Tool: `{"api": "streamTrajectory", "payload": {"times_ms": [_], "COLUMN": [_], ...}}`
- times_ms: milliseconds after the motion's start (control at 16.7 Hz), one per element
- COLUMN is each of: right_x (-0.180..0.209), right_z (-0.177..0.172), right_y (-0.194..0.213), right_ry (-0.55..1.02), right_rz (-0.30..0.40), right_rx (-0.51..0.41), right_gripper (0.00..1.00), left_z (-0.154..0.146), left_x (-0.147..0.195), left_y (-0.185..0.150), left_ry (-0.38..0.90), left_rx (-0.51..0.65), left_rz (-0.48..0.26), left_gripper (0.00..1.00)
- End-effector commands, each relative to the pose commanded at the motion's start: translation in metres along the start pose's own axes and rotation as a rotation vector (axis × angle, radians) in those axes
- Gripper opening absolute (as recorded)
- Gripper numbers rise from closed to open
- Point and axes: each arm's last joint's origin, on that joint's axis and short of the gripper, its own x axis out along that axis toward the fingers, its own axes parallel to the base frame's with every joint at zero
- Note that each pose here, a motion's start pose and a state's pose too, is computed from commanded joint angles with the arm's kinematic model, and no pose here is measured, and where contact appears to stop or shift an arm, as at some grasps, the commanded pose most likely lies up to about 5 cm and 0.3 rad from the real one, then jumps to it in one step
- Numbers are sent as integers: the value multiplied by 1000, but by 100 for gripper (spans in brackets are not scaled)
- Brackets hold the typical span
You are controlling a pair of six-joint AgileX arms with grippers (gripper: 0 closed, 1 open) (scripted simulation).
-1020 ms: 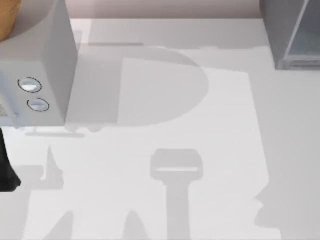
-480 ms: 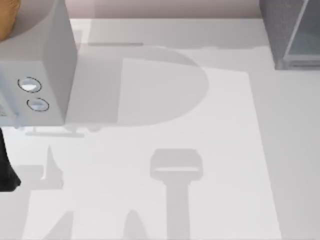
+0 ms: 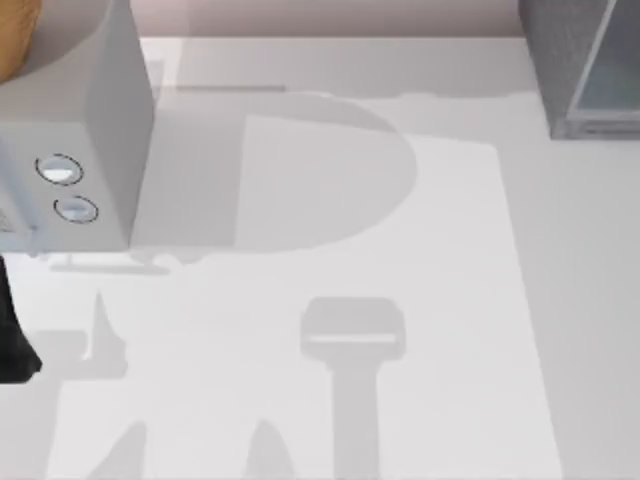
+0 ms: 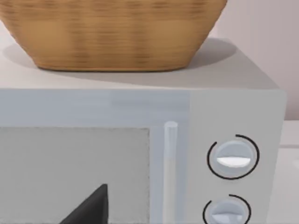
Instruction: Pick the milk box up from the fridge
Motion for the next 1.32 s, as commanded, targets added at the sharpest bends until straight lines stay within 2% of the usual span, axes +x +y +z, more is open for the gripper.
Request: {"api": "streamTrajectory", "payload": {"times_ms": [300,540,720,1080,1320], "right_x": [91,151,169,172,203], "right_z": [8,10,9,9,9], "right_y": [-8,3,11,10,9], "right_ry": [-35,-18,1,3,-2], "right_rz": [-11,-21,-25,-26,-25], "right_rx": [-14,-3,2,3,2], "right_gripper": [100,100,100,100,100], "left_z": [0,0,0,0,0], "left_x": [0,0,0,0,0], "left_y": [0,0,0,0,0], "left_ry": [0,0,0,0,0], "left_rx": [0,0,0,0,0], "left_rz": [0,0,0,0,0], "left_gripper": [100,100,100,100,100]}}
